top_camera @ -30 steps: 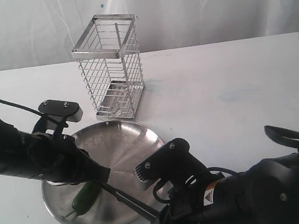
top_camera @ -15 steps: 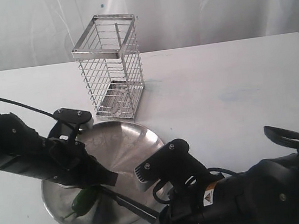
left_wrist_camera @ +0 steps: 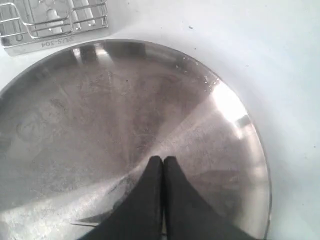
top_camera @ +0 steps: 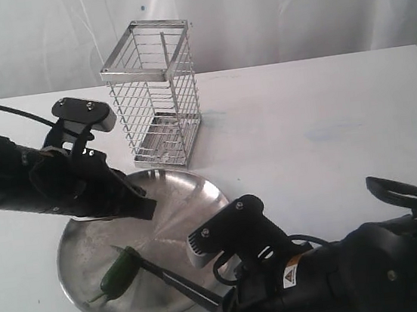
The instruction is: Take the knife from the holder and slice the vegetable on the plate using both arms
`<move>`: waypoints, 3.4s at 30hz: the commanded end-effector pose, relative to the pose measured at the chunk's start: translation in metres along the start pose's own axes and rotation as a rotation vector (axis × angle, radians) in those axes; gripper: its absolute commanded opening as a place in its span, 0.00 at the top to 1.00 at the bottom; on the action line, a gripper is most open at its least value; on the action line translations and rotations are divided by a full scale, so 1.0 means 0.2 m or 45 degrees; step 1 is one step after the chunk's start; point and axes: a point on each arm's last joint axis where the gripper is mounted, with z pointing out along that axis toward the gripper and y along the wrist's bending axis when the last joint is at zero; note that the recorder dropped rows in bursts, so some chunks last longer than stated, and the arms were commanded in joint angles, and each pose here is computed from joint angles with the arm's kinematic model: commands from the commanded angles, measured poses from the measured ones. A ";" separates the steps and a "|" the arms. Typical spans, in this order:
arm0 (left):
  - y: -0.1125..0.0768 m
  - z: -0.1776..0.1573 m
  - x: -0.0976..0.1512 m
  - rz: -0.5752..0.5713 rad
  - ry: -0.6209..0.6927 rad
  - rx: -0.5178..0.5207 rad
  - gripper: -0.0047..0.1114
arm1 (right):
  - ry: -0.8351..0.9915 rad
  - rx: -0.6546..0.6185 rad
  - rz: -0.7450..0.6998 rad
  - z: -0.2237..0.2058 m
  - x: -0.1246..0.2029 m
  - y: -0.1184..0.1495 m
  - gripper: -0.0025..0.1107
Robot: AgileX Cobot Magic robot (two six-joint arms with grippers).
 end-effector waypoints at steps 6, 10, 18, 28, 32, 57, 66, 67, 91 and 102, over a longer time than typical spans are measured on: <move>-0.02 -0.01 0.10 0.017 0.120 0.052 0.96 | 0.016 0.042 -0.013 0.06 0.02 -0.02 0.98; -0.01 0.01 0.16 0.005 0.153 0.034 0.96 | -0.023 0.046 -0.022 0.06 -0.01 -0.02 0.98; -0.01 0.01 0.18 -0.016 0.164 0.042 0.96 | -0.023 0.023 -0.051 0.12 -0.11 0.01 0.98; -0.01 0.01 0.18 -0.016 0.170 0.048 0.96 | 0.033 0.004 -0.061 0.18 -0.13 0.03 0.98; -0.01 0.01 0.18 -0.014 0.180 0.054 0.96 | 0.040 0.001 -0.061 0.18 -0.13 0.03 0.98; 0.11 0.31 0.31 0.049 0.324 -0.106 0.96 | 0.051 -0.004 -0.055 0.18 -0.13 0.03 0.98; 0.07 0.14 0.16 0.084 0.125 -0.102 0.96 | 0.067 -0.011 -0.055 0.18 -0.12 0.03 0.98; 0.06 0.10 0.13 0.090 0.086 -0.102 0.96 | 0.074 -0.015 -0.055 0.18 -0.12 0.03 0.98; 0.26 0.05 0.23 0.020 0.172 -0.203 0.96 | 0.083 -0.019 -0.055 0.18 -0.11 0.03 0.98; 0.25 0.15 0.19 -0.004 0.164 -0.209 0.96 | 0.073 -0.014 -0.055 0.18 -0.12 0.03 0.98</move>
